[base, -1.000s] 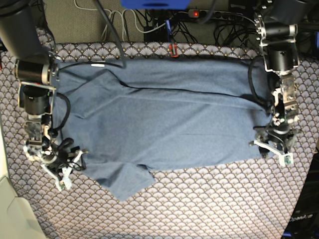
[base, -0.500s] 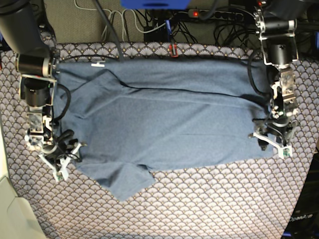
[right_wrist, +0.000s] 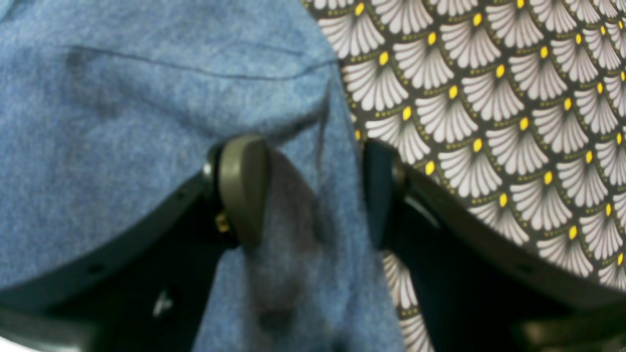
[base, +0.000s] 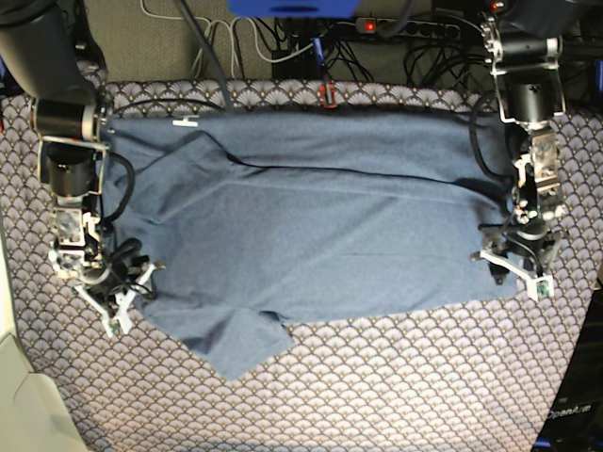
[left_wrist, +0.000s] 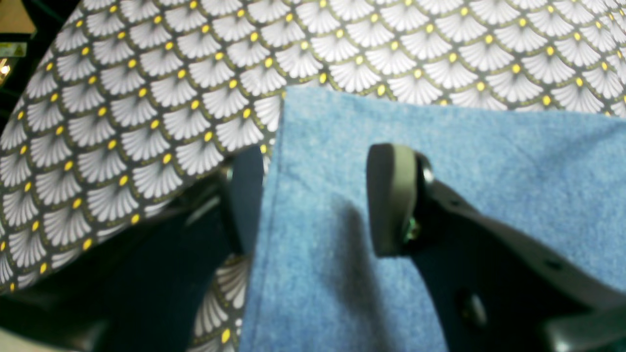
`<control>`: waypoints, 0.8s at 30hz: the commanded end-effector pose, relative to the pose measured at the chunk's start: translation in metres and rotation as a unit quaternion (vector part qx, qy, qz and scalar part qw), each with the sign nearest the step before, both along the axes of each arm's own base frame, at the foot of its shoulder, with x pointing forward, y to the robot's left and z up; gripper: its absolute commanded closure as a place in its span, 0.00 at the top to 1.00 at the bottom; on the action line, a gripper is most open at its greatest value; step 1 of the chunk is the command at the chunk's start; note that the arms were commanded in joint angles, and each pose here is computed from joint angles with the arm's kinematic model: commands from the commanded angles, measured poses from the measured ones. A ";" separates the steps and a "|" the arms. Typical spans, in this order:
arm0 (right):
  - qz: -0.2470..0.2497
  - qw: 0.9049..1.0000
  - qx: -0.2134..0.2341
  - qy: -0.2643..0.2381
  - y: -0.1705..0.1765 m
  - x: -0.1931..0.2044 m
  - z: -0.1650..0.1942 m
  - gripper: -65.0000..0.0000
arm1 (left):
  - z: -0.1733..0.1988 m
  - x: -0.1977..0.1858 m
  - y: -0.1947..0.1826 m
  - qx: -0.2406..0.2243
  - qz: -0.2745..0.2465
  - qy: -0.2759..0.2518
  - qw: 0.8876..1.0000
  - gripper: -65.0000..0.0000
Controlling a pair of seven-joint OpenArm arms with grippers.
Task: Fold the T-shirt properly
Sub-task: 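Grasp the shirt's side edges with both grippers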
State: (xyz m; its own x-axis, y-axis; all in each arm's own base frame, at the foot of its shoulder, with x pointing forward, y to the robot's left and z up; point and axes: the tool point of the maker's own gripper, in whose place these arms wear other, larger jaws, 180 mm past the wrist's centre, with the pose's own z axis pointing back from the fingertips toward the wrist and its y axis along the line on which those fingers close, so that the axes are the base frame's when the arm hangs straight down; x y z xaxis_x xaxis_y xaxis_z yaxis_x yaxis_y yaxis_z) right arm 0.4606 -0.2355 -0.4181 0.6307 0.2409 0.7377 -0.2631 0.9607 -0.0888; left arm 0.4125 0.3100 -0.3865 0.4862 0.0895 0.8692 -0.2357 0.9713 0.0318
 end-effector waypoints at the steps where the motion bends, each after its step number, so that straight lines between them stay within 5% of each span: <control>1: -0.006 0.999 0.002 -0.037 -0.005 0.018 0.025 0.49 | 0.024 0.012 0.010 0.015 0.005 -0.033 0.999 0.52; 6: -0.008 1.000 0.017 -0.011 0.002 0.010 0.006 0.38 | 0.031 0.012 0.021 0.026 0.009 -0.036 0.999 0.52; 13: -0.010 1.000 0.019 -0.004 0.002 0.007 0.001 0.00 | 0.044 0.017 0.034 0.038 0.014 -0.044 0.998 0.52; 24: -0.010 1.000 0.020 -0.005 0.003 0.007 0.001 0.00 | 0.044 0.038 0.041 0.025 0.030 -0.064 0.997 0.52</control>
